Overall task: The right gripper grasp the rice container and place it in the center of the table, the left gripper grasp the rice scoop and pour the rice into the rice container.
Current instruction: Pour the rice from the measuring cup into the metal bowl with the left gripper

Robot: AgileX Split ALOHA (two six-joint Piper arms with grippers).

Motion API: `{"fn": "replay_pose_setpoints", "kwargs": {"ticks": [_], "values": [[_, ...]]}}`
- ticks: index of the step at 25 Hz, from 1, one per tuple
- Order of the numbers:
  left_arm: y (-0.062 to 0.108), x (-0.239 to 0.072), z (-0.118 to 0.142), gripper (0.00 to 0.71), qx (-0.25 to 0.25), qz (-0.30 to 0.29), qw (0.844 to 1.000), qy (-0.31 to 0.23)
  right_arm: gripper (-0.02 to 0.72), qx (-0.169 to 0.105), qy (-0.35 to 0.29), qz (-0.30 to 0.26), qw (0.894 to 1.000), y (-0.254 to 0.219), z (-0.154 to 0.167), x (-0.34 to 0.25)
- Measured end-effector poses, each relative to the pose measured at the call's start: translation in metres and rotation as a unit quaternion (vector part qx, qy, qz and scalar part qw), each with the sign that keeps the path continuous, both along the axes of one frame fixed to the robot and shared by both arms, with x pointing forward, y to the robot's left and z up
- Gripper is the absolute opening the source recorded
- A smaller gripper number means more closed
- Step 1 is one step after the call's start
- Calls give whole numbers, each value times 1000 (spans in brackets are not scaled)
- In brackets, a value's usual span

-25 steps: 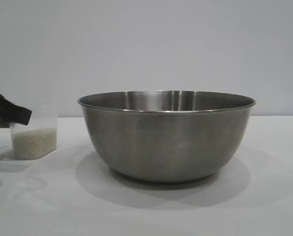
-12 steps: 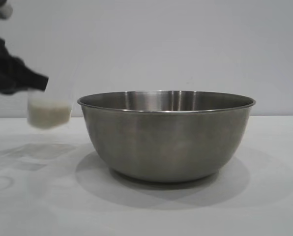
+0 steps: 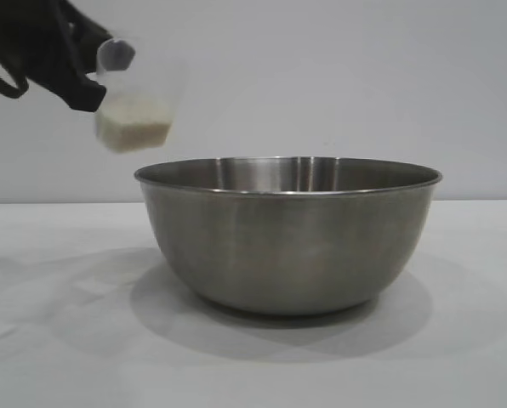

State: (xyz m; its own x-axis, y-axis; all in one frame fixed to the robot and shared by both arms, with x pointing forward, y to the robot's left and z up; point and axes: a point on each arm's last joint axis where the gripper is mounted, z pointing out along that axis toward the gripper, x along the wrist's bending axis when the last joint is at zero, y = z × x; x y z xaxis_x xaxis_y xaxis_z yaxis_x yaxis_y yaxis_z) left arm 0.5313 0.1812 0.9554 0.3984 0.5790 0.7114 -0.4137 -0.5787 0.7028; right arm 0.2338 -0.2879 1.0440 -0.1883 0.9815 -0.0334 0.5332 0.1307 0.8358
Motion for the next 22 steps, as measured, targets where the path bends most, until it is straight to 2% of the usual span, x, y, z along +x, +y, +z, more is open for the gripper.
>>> {"fn": "replay_pose_setpoints", "kwargs": {"ticks": [5,10,14,16,18,22], "values": [[-19,13,17,0,94,-74,989,-83,401,0,0,0,1000,0,0,0],[-38,21,14,0,208,-125,958,-149,401,0,0,0,1000,0,0,0],[-47,23,1,0,285,-152,926,-197,401,0,0,0,1000,0,0,0],[-52,22,-5,0,327,-172,903,-221,401,1,0,0,1000,0,0,0],[-56,20,-7,0,356,-191,881,-247,401,1,0,0,1000,0,0,0],[-65,18,-4,0,391,-212,847,-292,401,1,0,0,1000,0,0,0]]}}
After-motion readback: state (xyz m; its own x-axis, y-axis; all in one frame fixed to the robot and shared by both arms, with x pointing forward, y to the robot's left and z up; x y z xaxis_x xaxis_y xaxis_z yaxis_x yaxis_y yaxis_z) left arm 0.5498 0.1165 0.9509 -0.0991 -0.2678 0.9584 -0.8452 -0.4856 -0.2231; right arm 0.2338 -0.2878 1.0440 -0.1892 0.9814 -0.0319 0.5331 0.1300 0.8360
